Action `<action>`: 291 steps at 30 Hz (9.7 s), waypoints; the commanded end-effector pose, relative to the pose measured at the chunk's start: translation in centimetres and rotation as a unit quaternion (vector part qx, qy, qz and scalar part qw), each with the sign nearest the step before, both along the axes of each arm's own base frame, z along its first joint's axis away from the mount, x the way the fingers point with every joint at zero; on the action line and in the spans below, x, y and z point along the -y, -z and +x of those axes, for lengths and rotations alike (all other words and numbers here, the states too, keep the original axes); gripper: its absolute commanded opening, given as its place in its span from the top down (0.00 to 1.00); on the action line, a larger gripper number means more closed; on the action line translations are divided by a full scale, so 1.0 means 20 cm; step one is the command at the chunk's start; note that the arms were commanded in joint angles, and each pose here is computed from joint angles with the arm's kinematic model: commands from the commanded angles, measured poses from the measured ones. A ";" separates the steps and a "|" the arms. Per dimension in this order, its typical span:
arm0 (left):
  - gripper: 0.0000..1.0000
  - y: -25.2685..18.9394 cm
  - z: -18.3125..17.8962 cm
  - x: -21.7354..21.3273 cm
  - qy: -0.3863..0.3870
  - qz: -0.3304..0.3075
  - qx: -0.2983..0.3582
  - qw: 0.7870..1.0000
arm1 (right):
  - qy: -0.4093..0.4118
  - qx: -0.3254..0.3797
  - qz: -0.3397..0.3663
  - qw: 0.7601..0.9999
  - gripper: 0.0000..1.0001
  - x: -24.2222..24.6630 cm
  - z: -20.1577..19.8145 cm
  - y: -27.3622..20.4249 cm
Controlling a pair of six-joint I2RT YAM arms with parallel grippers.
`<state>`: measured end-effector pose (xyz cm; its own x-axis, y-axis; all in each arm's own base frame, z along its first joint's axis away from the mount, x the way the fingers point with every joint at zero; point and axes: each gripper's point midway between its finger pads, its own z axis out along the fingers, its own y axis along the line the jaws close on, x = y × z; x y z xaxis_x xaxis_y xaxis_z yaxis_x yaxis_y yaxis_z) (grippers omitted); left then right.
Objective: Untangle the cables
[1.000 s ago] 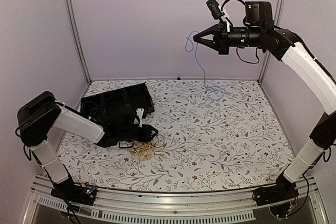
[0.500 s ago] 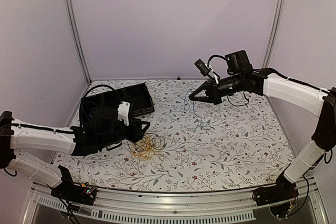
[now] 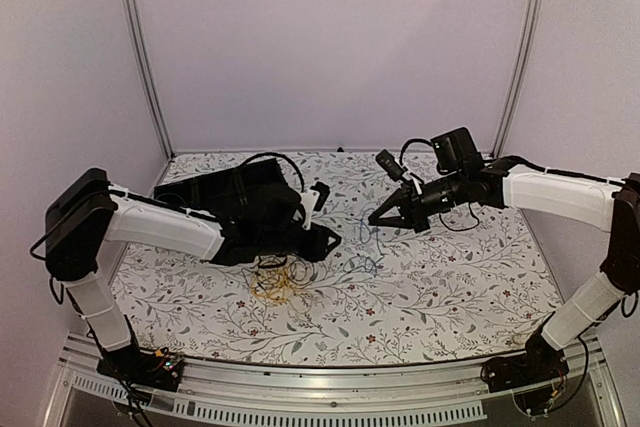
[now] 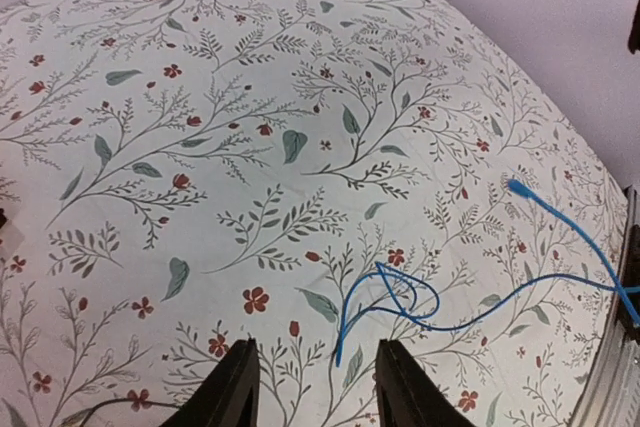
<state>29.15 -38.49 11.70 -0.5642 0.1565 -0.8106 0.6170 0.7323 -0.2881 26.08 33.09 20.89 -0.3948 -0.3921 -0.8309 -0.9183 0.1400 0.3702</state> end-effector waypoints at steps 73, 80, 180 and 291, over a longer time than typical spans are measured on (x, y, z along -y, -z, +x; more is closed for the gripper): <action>1.00 -0.51 0.13 -1.72 -0.406 0.046 0.044 0.912 | 0.256 0.086 -0.138 0.953 1.00 0.58 0.49 0.30; 1.00 -0.49 0.12 -1.73 -0.403 0.056 0.035 0.913 | 0.249 0.077 -0.136 0.956 1.00 0.57 0.49 0.32; 0.55 0.07 0.08 -0.05 0.153 0.237 0.026 0.959 | 0.060 0.084 -0.137 0.985 0.61 0.16 0.34 0.22; 0.52 0.33 0.36 0.05 0.168 0.240 0.055 0.954 | 0.132 0.100 -0.260 0.951 0.63 0.49 0.58 0.52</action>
<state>35.56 -37.93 5.24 -0.3329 0.6919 -0.6407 0.8454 0.5200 0.1223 37.55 23.52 11.09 -0.3852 -0.6735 -0.6309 -0.8716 0.4901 0.0090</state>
